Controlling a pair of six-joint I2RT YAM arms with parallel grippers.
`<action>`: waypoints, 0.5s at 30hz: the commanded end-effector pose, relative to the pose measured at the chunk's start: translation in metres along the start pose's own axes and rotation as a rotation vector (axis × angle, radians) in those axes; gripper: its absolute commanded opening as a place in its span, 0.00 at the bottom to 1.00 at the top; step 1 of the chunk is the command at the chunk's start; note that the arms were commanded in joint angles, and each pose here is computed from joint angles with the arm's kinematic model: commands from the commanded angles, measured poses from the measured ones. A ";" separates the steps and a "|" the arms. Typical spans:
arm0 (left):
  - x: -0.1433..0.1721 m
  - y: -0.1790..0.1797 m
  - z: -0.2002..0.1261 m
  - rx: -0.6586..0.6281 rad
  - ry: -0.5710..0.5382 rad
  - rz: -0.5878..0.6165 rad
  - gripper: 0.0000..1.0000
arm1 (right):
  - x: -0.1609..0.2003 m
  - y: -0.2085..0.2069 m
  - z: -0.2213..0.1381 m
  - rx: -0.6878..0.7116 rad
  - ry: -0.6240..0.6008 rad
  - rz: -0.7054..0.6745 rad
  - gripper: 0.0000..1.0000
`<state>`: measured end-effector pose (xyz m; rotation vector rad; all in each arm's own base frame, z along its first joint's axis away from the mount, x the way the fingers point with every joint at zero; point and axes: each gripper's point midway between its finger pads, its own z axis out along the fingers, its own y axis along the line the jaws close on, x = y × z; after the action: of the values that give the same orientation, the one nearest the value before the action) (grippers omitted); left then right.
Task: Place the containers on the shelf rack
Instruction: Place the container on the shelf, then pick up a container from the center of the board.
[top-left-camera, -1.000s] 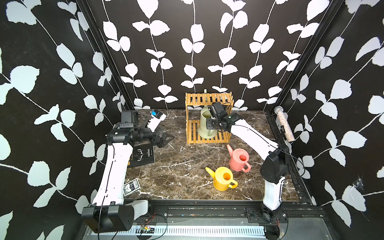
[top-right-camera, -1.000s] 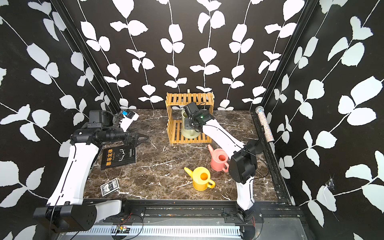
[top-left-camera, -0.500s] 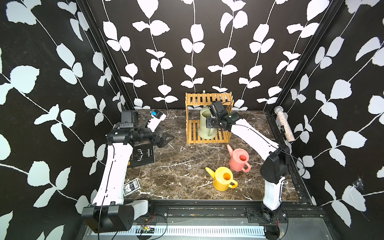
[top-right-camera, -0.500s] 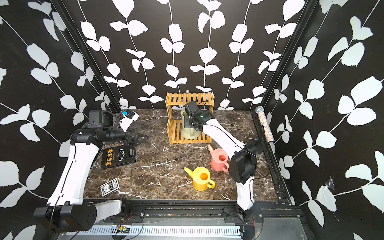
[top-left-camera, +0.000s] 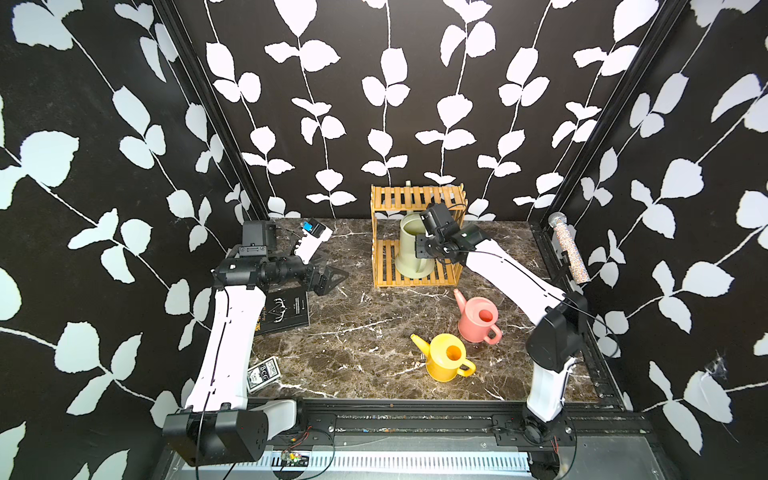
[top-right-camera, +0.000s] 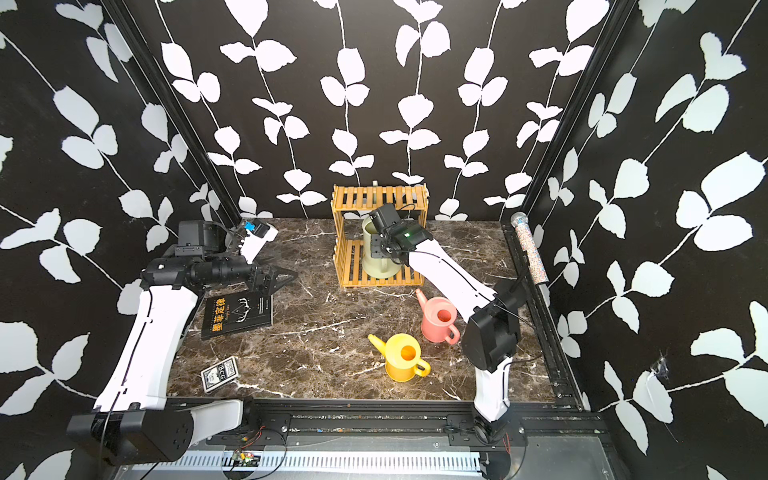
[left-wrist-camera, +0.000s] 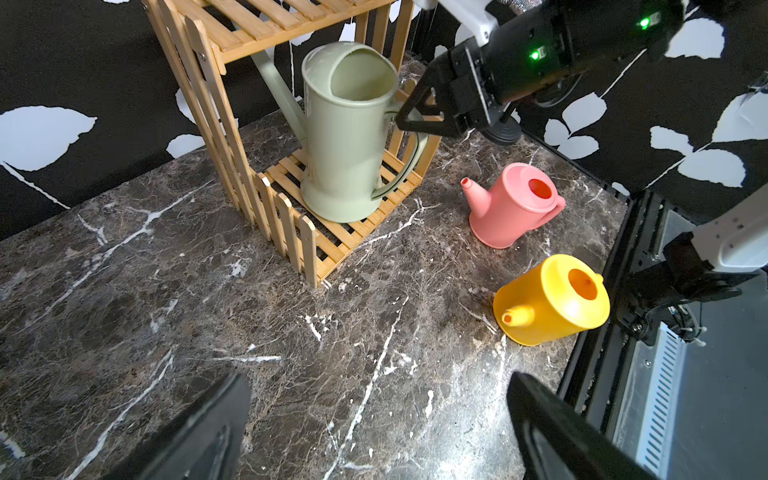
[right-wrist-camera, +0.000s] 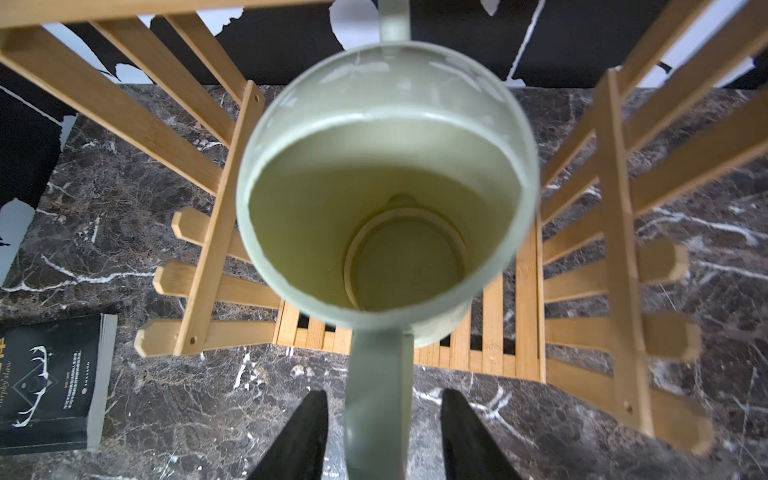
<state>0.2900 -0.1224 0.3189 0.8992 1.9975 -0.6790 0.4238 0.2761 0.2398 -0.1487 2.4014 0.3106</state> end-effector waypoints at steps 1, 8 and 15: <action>0.001 -0.009 0.000 0.019 -0.001 0.049 0.99 | -0.009 -0.008 -0.031 -0.006 -0.054 0.015 0.50; 0.008 -0.024 0.017 0.061 0.061 0.148 0.99 | 0.016 -0.027 -0.065 0.009 -0.048 -0.037 0.61; 0.014 -0.038 0.035 0.117 0.096 0.199 0.99 | 0.053 -0.053 -0.089 0.031 -0.026 -0.084 0.73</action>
<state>0.2759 -0.1605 0.3057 1.1511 1.9289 -0.6488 0.3459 0.2140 0.2713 -0.2059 2.3450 0.2881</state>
